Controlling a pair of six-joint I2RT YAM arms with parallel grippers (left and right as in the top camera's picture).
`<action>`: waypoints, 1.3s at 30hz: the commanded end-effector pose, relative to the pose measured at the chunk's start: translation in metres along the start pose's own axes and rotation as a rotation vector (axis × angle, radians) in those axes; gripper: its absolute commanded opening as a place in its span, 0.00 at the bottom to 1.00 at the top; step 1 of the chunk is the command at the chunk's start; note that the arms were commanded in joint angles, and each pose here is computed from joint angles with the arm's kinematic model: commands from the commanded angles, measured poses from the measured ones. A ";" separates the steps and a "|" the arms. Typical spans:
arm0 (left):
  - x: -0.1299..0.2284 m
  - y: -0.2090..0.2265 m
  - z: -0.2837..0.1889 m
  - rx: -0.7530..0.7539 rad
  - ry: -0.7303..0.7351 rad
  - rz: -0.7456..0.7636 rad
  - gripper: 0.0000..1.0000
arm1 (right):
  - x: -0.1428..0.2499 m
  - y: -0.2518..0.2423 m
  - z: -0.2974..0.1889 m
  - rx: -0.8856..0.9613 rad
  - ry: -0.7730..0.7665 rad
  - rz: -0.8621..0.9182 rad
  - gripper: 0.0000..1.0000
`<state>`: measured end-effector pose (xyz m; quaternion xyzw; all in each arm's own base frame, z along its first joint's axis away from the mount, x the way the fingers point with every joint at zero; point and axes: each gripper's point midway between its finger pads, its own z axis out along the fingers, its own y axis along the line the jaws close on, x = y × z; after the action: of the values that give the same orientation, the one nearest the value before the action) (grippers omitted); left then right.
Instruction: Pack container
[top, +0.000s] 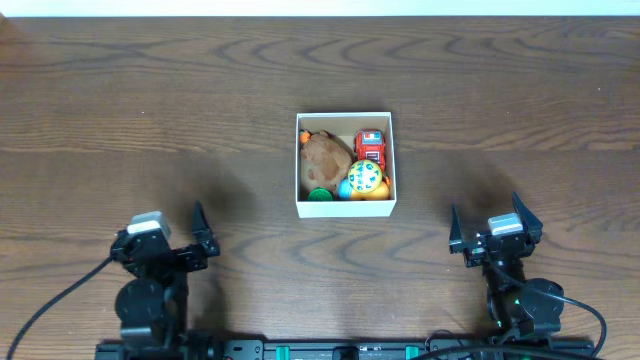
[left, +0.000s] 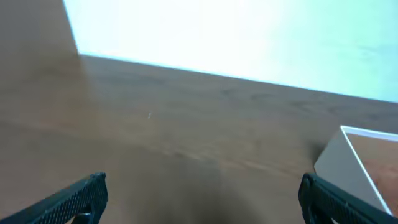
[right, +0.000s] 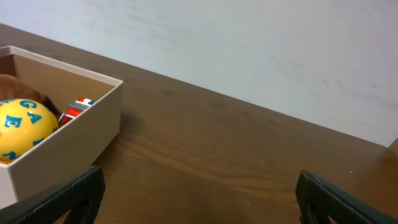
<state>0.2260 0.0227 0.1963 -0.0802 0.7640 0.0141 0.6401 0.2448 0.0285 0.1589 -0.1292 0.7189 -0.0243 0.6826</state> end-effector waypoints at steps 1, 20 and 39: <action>0.010 -0.012 0.006 0.067 -0.041 0.122 0.98 | -0.001 0.004 0.000 -0.021 -0.005 0.004 0.99; 0.060 -0.019 0.021 0.113 0.019 0.159 0.98 | -0.001 0.004 0.000 -0.021 -0.005 0.004 0.99; 0.059 -0.015 0.022 0.085 0.022 0.066 0.98 | -0.001 0.004 0.000 -0.021 -0.005 0.004 0.99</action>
<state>0.2388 0.0048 0.1498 -0.0232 0.7650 0.0047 0.6436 0.2447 0.0294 0.1590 -0.1309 0.7184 -0.0227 0.6828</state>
